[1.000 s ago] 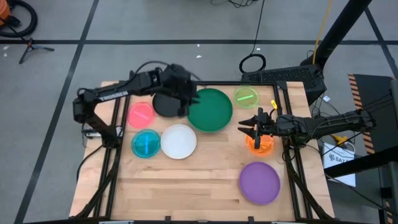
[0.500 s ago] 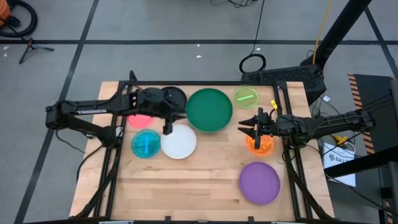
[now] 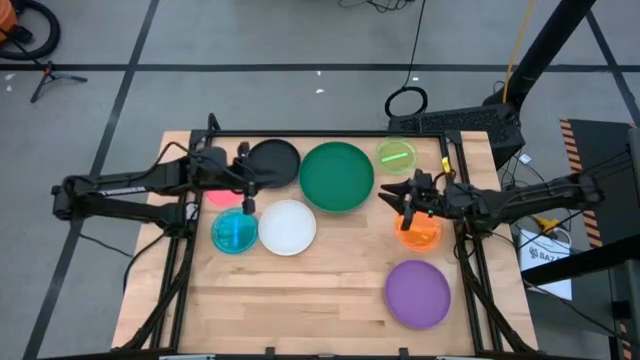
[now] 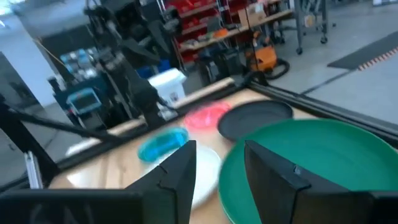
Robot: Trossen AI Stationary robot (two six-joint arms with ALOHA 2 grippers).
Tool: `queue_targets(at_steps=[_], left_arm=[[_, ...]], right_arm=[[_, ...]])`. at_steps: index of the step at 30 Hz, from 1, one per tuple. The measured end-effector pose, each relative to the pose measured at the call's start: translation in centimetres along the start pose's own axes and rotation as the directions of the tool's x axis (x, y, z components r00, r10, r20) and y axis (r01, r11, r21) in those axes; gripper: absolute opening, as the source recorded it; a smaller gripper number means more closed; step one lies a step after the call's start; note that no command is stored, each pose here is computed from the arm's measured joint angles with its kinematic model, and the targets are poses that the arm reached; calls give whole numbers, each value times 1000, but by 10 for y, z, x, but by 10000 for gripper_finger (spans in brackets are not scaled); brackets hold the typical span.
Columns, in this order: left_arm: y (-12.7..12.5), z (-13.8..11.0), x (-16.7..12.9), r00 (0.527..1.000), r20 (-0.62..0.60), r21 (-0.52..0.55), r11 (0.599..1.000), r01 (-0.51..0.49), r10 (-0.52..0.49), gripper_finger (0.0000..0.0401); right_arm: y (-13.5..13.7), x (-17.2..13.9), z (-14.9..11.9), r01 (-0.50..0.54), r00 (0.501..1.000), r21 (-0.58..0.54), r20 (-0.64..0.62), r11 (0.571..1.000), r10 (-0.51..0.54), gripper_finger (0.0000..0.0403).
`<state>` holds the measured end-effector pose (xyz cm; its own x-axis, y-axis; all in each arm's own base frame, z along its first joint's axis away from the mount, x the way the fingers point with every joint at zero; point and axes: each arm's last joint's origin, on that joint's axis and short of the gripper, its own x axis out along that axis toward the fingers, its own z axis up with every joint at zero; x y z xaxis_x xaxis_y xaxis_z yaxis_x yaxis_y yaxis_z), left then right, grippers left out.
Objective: Stack plastic plates
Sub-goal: Stack the black plate on top of the green plate
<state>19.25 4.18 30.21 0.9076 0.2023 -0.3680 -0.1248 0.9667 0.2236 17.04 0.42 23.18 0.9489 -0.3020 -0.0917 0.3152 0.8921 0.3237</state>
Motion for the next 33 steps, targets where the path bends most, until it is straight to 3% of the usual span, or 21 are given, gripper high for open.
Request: queue_targets(at_steps=[6,9,16,24,33], left_arm=[[6,-3,-9,999,-14,5,999,-32,32,108],[8,-4,-8,999,-25,12,999,-37,37,108],[8,-4,-8,999,-23,18,999,-41,42,108],[8,-7,-8,998,-61,11,999,-31,32,108],[5,-17,-9,987,-163,45,999,2,6,108]], right_arm=[[8,25,-8,-13,999,-11,35,1000,14,128],[14,41,-6,28,1000,-26,8,999,-27,128],[24,86,17,109,992,-122,-47,987,-115,128],[14,127,37,219,967,-157,-100,963,-236,128],[-10,153,38,320,938,-95,-108,943,-329,128]])
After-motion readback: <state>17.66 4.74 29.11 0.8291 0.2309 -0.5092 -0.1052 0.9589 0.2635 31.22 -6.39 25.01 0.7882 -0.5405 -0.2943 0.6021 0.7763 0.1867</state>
